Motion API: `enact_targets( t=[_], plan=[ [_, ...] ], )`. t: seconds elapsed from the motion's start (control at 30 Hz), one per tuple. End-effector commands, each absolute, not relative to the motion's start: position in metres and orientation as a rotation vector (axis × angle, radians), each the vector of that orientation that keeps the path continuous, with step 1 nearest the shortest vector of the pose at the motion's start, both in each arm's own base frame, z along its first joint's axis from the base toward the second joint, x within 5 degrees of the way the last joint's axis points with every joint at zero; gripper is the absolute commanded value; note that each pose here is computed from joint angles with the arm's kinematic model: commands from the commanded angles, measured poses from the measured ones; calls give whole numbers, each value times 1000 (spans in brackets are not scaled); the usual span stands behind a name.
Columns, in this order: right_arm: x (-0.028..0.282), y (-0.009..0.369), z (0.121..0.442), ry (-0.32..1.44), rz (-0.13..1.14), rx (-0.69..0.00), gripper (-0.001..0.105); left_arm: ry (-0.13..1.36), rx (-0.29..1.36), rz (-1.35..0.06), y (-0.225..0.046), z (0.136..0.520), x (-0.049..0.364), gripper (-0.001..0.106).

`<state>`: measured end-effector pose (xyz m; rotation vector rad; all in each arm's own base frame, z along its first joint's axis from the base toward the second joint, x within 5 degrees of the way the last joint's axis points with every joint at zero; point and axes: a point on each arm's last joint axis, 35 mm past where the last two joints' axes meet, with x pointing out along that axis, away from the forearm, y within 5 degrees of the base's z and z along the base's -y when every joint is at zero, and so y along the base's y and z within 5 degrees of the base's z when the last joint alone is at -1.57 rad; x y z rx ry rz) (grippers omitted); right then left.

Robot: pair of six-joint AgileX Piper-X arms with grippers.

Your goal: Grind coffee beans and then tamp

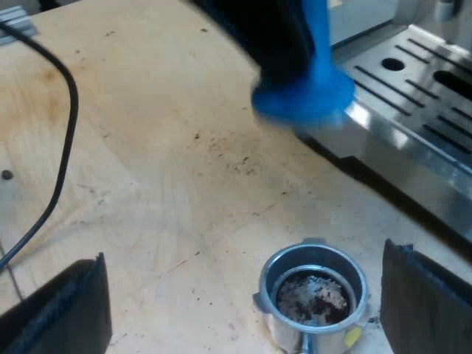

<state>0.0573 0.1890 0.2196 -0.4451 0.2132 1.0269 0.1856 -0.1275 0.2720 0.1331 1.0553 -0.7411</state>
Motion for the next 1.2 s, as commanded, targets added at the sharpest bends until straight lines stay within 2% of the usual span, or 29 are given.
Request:
enact_targets(
  t=[0.03, 0.23, 0.4, 0.7, 1.0, 1.1, 1.17, 1.2],
  plan=[
    [57, 190, 225, 191, 1050, -436, 75, 1053, 65, -597, -92, 270, 189, 0],
    [58, 192, 231, 153, 1053, -396, 75, 1107, 0, -485, -67, 241, 188, 0],
    [58, 192, 231, 149, 1052, -392, 75, 1133, -27, -425, -54, 217, 185, 0],
    [58, 192, 231, 149, 1052, -392, 75, 1114, -6, -377, -50, 192, 180, 0],
    [58, 192, 231, 151, 1052, -390, 75, 1204, 7, -352, -53, 165, 194, 1],
    [58, 192, 231, 151, 1052, -390, 75, 1209, 3, -357, -53, 162, 195, 9],
    [58, 192, 231, 151, 1052, -390, 75, 1206, 3, -357, -53, 162, 196, 19],
    [58, 192, 231, 152, 1052, -387, 75, 1206, -2, -365, -54, 162, 195, 33]
  ],
)
